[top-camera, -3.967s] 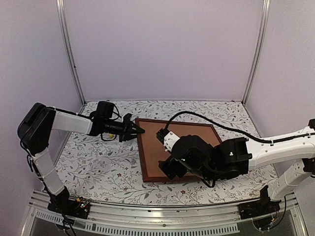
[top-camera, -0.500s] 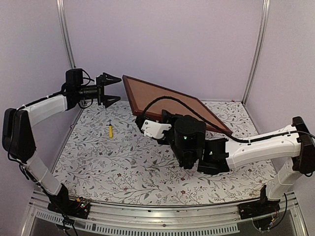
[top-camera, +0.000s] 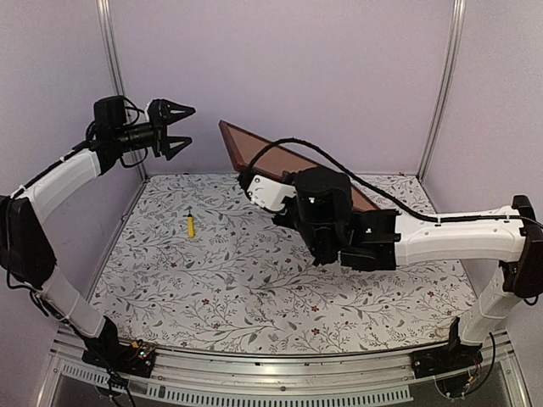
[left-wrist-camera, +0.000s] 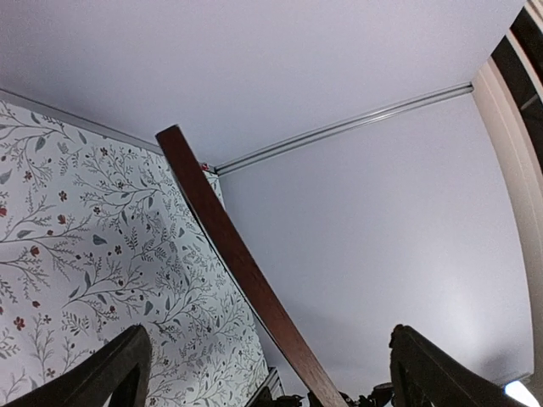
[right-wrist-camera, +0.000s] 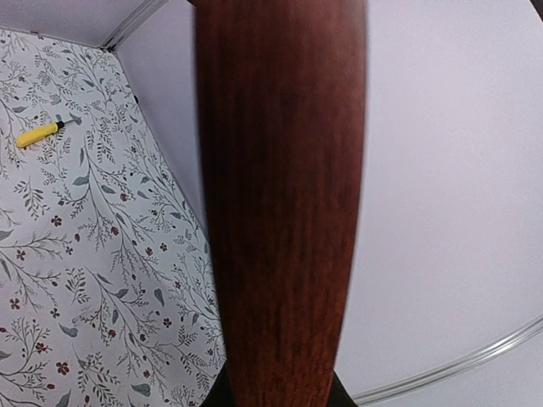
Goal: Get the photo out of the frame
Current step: Turn over the photo frame at the center of the board.
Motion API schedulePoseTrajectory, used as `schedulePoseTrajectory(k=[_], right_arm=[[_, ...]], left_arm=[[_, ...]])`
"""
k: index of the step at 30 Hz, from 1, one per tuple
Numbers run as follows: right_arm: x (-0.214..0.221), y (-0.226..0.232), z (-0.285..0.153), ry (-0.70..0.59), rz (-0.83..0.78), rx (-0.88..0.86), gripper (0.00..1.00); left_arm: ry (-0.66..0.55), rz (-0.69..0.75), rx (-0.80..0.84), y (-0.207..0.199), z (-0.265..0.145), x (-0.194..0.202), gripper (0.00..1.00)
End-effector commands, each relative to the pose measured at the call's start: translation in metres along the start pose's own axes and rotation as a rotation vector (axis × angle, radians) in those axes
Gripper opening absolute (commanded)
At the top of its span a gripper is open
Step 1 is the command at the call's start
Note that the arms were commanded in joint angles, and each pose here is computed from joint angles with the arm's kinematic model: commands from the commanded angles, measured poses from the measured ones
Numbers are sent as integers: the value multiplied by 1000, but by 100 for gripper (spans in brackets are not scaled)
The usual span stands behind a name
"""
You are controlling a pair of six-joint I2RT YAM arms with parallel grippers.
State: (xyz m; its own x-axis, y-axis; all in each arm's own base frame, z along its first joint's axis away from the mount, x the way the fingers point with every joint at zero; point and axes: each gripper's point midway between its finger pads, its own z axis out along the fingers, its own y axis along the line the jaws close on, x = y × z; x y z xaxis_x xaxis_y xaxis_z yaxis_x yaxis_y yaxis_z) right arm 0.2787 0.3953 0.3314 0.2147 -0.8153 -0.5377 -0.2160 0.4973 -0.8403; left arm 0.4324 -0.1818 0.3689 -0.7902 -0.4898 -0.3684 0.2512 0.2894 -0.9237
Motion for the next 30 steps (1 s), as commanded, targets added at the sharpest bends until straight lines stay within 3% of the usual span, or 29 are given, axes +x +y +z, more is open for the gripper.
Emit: schedulePoseTrajectory(k=[1,8,14,24,30], right_arm=[[-25,-63,0,-57,215,-28,0],[-37,-97,13,-76,410,-157,0],[-34,-129,24,-118,673,-349,0],[31,-151,44,-131,1236,-841,0],[73,-141,55,-91,1405,-974,0]], left_arm=[[-50,129,-48,-15,-12,-11,99],[-59,172,-101,-6,-16,-10,99],[-51,222,-147,1,-19,-6,99],[23,214,-131,21,-17,17,99],[47,207,-145,34,-16,24,99]])
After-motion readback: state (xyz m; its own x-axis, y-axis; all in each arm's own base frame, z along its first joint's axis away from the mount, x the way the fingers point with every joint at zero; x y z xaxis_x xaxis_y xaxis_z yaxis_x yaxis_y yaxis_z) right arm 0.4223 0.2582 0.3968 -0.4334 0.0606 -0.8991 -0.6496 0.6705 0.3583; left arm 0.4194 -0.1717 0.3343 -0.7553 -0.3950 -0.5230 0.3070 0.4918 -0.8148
